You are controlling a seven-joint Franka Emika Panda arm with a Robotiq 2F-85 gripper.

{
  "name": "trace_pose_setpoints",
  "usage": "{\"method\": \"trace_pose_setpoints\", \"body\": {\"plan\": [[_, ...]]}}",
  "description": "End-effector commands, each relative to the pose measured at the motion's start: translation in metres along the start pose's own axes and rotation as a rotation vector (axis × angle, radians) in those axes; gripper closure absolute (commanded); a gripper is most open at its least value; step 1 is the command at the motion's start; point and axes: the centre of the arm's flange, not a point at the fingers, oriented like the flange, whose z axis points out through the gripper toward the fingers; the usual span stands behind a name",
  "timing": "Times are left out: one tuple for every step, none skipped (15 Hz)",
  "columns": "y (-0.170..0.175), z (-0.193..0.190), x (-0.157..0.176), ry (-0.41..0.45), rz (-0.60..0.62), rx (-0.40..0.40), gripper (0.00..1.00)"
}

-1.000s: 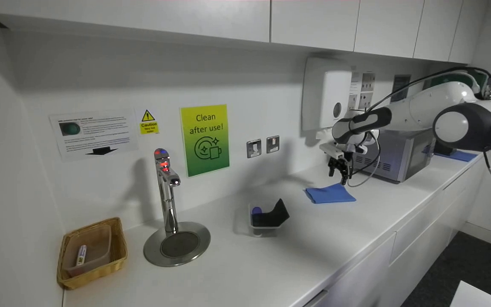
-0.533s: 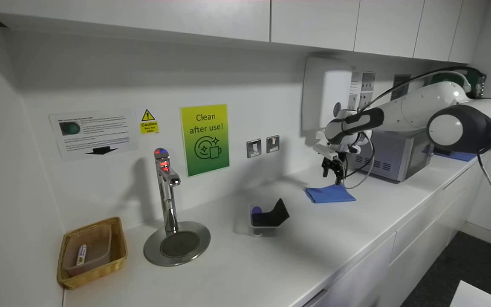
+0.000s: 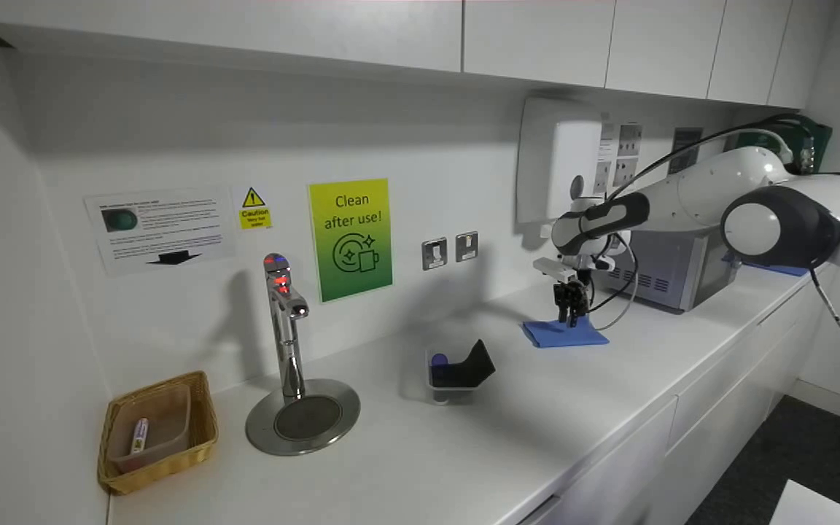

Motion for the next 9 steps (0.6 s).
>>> {"method": "trace_pose_setpoints", "body": {"plan": [[-0.009,0.001,0.001,0.012,-0.012,-0.028,0.91],[-0.01,0.004,0.002,0.015,-0.011,-0.03,1.0],[-0.01,0.006,0.002,0.019,-0.012,-0.032,1.0],[-0.01,0.007,0.002,0.023,-0.013,-0.031,1.0],[-0.01,0.009,0.002,0.027,-0.013,-0.032,1.0],[-0.011,0.012,0.002,0.031,-0.013,-0.031,1.0],[-0.011,0.014,0.003,0.036,-0.012,-0.033,1.0],[-0.011,0.017,0.003,0.038,-0.013,-0.036,1.0],[-0.011,0.018,0.003,0.04,-0.013,-0.038,1.0]]}}
